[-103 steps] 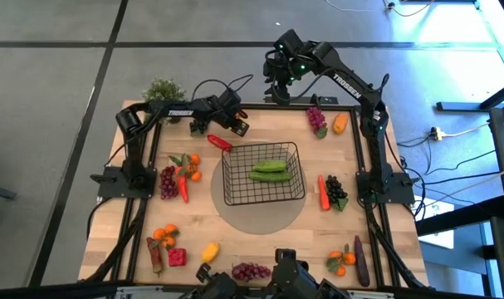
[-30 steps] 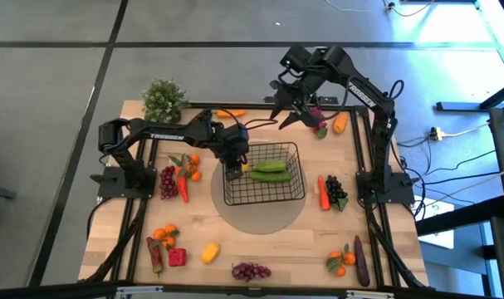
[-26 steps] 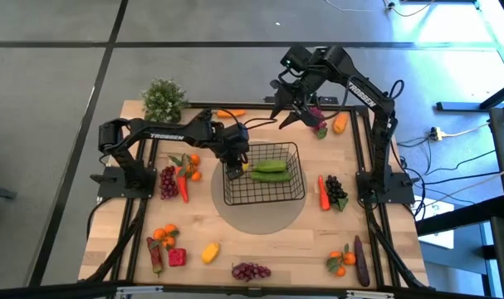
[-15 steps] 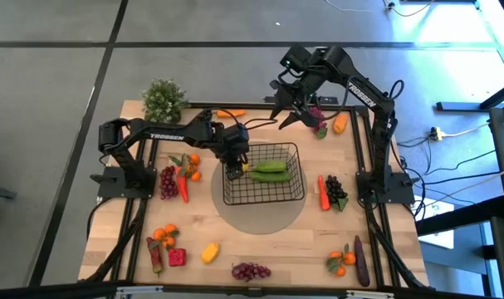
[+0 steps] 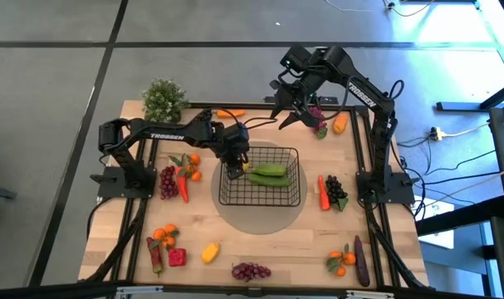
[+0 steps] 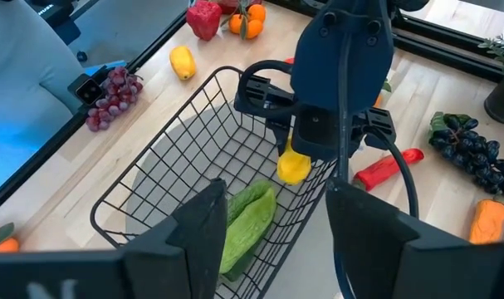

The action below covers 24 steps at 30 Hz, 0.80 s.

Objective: Build produce basket
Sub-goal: Put the top lemon into the basket

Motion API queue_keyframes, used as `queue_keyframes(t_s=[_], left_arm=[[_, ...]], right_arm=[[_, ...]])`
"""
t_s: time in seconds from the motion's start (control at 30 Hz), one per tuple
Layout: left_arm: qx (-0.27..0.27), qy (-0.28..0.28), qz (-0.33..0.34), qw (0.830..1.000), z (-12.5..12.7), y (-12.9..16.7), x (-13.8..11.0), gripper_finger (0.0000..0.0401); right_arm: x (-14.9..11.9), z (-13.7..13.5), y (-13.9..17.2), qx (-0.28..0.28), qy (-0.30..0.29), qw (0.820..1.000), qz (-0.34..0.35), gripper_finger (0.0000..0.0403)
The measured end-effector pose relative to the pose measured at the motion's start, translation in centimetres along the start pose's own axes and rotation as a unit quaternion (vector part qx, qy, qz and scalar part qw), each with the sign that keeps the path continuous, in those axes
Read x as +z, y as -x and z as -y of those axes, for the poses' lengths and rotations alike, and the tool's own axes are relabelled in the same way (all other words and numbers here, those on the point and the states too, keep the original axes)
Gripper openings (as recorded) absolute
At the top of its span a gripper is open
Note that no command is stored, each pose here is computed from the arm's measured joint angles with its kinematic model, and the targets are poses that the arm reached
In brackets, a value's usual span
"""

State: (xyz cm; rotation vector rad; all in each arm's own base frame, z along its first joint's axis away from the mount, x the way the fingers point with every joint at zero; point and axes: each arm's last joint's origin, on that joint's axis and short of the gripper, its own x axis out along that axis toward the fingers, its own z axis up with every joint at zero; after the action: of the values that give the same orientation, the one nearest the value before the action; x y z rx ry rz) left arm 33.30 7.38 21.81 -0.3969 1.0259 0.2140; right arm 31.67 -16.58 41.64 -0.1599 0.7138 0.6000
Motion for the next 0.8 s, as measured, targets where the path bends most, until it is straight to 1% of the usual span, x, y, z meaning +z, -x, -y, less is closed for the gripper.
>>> queue_keyframes(t_s=[0.1, 0.4, 0.53, 0.8], left_arm=[[-0.002, -0.003, 0.003, 1.000, 0.19, -0.03, 0.02, 0.0154], [-0.008, -0.007, 0.007, 1.000, 0.36, -0.05, 0.08, 0.0182], [-0.009, 0.006, 0.008, 1.000, 0.37, -0.05, 0.11, 0.0183], [-0.014, 0.007, 0.006, 1.000, 0.44, -0.06, 0.08, 0.0180]], right_arm=[[0.00, 0.00, 0.00, 0.000, 0.000, 1.000, 0.000, 0.0194], [-0.01, 0.01, -0.01, 0.000, 0.000, 1.000, 0.000, 0.0194], [-0.01, 0.01, -0.01, 0.000, 0.000, 1.000, 0.000, 0.0194], [-0.09, 0.07, -0.02, -0.009, 0.000, 1.000, -0.013, 0.0194]])
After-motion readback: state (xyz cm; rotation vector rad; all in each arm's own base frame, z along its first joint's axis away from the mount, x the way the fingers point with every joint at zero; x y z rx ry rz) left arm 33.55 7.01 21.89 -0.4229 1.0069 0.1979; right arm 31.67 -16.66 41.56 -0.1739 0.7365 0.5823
